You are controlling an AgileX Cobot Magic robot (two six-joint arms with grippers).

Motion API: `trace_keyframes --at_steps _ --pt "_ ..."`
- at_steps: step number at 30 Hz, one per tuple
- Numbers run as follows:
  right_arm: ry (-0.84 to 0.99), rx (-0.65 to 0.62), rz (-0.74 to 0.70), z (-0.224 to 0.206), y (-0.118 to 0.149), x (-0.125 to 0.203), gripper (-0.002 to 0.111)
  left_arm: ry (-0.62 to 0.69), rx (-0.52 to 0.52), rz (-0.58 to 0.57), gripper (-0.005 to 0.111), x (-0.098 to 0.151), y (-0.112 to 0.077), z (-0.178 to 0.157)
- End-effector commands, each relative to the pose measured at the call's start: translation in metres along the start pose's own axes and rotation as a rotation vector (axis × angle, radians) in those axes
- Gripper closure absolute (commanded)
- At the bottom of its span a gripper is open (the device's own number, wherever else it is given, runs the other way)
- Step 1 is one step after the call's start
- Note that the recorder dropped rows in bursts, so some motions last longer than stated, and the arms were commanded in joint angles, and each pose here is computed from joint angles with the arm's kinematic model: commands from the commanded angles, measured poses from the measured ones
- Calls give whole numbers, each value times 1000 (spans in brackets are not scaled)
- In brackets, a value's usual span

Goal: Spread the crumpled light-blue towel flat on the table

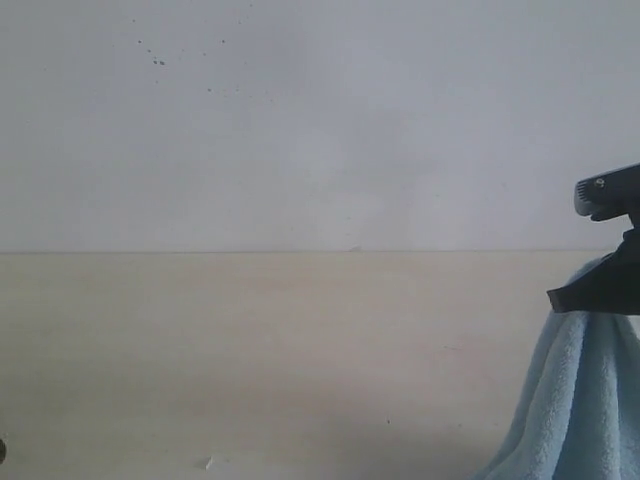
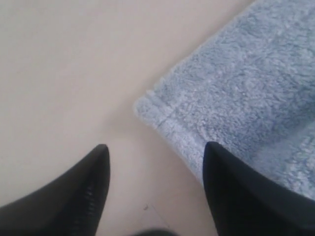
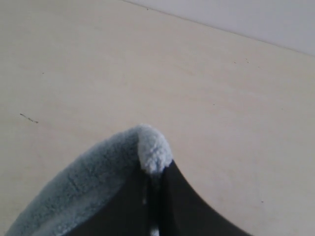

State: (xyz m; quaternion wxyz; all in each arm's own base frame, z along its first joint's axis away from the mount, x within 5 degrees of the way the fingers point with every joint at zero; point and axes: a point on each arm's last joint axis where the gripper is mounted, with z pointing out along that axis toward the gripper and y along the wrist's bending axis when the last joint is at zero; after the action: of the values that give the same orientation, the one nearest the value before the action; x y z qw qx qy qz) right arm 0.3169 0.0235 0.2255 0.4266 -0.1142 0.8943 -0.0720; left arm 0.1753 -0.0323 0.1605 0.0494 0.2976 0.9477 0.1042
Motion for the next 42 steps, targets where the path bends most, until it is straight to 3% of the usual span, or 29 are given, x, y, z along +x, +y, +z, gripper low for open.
trace_keyframes --at_steps 1,10,17,32,35,38,42 --pt "-23 -14 10 0 0 -3 108 -11 -19 -2 52 -4 1 6" --pt "-38 -35 24 -1 4 -5 108 -6 20 -30 52 -7 -3 12" --pt "-47 -72 -33 -3 19 -8 108 69 49 -16 52 -9 -6 28" --pt "-49 -73 -39 -3 19 -8 108 118 95 0 52 -17 -13 60" --pt "-49 -73 -39 -3 19 -8 108 144 107 0 62 -16 -15 66" --pt "-49 -73 -39 -3 19 -8 108 161 111 10 96 -16 -16 70" --pt "-61 -71 -33 -6 19 -10 108 162 95 18 103 -26 -11 68"
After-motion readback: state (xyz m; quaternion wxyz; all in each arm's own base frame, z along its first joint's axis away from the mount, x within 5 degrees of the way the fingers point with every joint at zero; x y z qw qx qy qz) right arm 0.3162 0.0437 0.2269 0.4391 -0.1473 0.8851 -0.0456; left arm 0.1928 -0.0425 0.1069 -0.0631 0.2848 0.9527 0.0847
